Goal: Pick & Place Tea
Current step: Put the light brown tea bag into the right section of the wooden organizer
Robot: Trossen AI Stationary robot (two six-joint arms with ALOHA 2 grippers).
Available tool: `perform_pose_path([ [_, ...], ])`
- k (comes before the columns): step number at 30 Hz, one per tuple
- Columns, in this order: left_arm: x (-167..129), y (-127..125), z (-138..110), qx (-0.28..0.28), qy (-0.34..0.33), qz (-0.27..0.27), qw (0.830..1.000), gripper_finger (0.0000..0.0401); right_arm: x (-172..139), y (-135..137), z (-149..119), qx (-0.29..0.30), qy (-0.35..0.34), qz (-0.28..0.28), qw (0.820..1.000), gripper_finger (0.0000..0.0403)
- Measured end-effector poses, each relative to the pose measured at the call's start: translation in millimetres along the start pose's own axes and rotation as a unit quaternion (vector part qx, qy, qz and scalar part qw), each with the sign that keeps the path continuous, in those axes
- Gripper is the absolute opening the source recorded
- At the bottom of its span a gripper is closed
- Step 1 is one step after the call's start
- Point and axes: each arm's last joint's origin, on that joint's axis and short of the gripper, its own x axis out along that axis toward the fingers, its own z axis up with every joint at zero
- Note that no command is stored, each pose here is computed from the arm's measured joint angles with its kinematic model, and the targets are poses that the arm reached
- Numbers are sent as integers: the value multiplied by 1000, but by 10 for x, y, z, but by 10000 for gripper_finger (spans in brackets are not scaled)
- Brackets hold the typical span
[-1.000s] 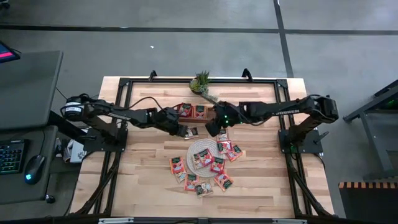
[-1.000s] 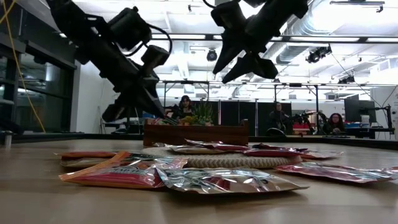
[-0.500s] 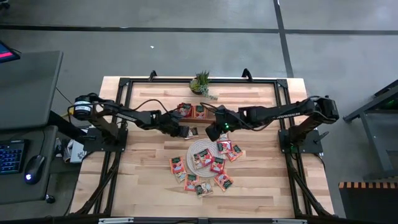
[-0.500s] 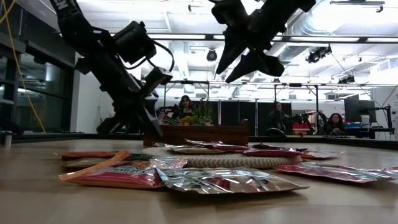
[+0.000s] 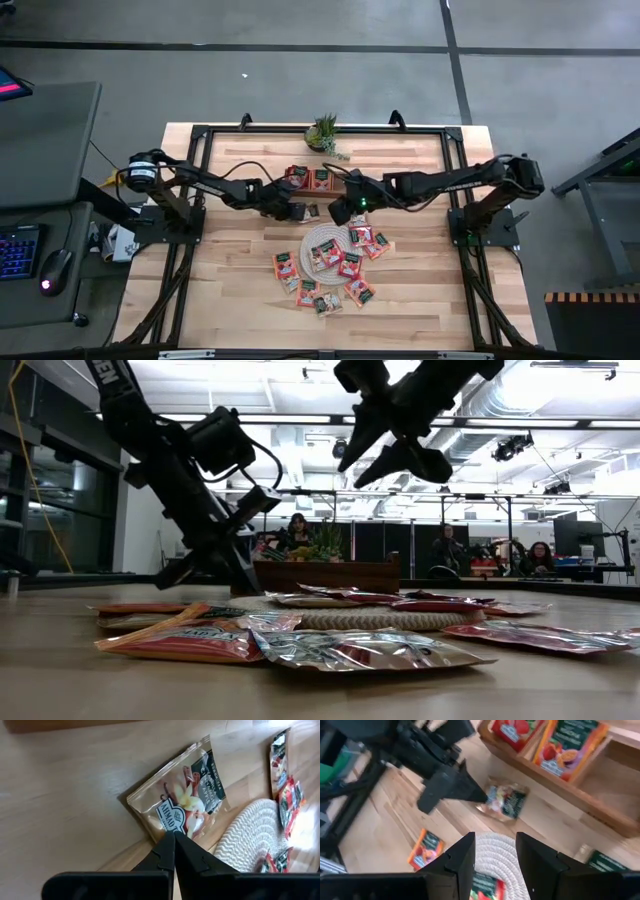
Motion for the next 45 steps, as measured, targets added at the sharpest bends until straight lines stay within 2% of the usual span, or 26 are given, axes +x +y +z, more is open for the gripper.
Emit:
perform_pose_path([
  [4,27,16,-5,0,3,4,1000,0,104,15,-27,13,8,10,1000,139],
  [12,26,73,-23,-3,7,36,999,0,470,-73,-159,50,50,-10,997,167],
  [23,20,124,-43,-4,16,63,998,0,789,-191,-96,95,51,6,994,200],
  [28,20,129,-44,-1,16,65,998,0,946,-324,-92,113,67,-13,991,208],
  [36,20,128,-44,7,16,64,998,0,1251,-446,-153,135,99,11,986,211],
  [45,21,128,-48,11,22,62,998,0,1389,-469,-181,141,95,29,985,213],
])
